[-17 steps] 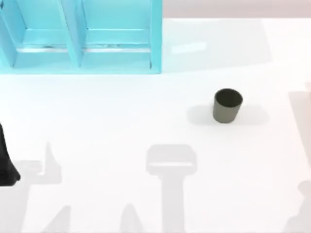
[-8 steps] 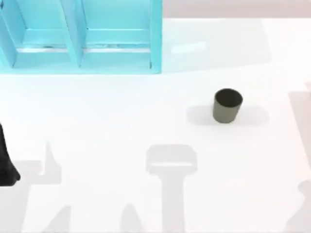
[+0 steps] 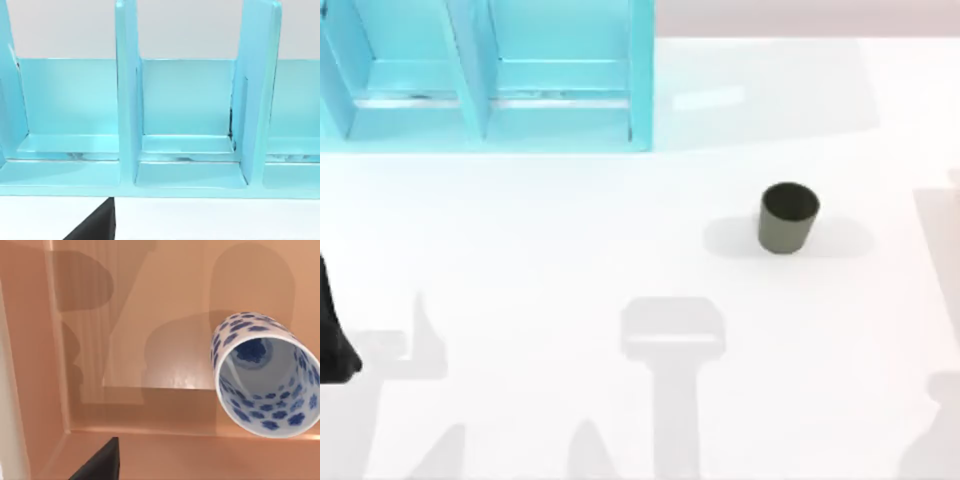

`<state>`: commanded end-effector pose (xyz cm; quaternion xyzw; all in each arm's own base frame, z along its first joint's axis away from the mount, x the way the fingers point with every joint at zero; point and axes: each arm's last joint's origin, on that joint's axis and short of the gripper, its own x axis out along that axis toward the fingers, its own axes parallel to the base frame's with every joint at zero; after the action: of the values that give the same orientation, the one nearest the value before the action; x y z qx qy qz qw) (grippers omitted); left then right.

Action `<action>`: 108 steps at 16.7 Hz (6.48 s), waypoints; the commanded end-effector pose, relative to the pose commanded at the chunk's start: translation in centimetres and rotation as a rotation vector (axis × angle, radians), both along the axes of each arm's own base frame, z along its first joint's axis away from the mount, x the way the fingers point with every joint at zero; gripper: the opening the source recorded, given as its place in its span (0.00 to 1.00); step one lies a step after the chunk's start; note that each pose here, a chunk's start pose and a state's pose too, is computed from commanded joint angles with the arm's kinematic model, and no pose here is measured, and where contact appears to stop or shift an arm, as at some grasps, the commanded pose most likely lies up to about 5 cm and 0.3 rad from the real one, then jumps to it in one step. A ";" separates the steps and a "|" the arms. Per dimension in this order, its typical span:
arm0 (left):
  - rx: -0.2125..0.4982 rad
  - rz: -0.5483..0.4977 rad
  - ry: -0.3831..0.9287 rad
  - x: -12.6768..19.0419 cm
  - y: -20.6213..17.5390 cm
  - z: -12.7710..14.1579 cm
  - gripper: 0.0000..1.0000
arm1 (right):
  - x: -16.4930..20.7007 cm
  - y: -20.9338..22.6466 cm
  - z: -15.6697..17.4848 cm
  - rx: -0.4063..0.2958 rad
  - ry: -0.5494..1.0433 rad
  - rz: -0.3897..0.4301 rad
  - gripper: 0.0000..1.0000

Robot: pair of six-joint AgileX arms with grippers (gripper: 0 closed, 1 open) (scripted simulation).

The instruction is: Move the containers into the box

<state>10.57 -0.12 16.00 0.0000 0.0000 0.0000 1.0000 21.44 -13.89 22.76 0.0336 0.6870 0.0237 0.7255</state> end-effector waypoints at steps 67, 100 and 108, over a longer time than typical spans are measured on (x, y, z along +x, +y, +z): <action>0.000 0.000 0.000 0.0 0.0 0.0 1.00 | 21.6 29.5 -8.8 -0.079 0.055 0.004 0.47; 0.000 0.000 0.000 0.0 0.0 0.0 1.00 | 21.4 19.0 1.1 -0.083 0.061 0.006 0.00; 0.000 0.000 0.000 0.0 0.0 0.0 1.00 | 15.9 2.7 4.2 -0.099 0.024 0.006 0.00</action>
<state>10.57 -0.12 16.00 0.0000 0.0000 0.0000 1.0000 37.33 -11.22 26.95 -0.0039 0.6960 -0.0087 0.7180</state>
